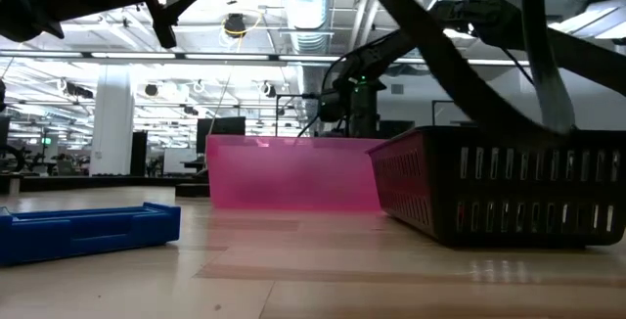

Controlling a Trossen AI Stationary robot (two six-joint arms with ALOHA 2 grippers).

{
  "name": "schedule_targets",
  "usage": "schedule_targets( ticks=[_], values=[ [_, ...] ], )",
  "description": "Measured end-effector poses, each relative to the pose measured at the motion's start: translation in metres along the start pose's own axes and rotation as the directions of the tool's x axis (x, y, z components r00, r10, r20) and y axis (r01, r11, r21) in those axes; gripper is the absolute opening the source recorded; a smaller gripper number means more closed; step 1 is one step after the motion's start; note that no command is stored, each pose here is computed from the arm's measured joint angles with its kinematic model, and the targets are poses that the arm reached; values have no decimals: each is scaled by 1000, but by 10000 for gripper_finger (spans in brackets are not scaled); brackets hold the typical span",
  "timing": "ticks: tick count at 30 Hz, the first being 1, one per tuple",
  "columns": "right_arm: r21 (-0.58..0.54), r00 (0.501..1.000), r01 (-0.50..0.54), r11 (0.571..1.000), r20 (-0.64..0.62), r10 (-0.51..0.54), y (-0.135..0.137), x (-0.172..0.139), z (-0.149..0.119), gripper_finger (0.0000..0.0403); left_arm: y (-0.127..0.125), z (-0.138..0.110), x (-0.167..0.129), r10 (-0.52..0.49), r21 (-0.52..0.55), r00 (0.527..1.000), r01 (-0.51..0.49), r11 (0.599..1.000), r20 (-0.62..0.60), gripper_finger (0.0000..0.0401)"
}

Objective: Pick & Place Office items
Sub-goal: Put the red digital timer into the black bin

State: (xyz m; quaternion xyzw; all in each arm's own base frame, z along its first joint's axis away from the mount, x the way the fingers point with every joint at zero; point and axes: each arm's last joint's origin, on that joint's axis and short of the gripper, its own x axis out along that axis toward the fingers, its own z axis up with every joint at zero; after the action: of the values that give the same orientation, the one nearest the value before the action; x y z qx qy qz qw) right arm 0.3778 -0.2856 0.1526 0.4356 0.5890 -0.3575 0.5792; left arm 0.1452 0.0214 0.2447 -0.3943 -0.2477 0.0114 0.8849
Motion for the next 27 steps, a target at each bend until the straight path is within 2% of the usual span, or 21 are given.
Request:
schedule_targets(
  ticks=[11,24,27],
  values=[
    [-12,999,-52,999,-7,52,3,2,0,245,0,0,0,0,-2,1000,0,1000,0,274],
    [-82,1000,1,997,0,-1,8,6,-4,244,0,0,0,0,-3,1000,0,1000,1,274],
    [-113,1000,1,994,-1,-1,9,6,-5,232,0,0,0,1,-3,1000,-1,1000,1,274]
  ],
)
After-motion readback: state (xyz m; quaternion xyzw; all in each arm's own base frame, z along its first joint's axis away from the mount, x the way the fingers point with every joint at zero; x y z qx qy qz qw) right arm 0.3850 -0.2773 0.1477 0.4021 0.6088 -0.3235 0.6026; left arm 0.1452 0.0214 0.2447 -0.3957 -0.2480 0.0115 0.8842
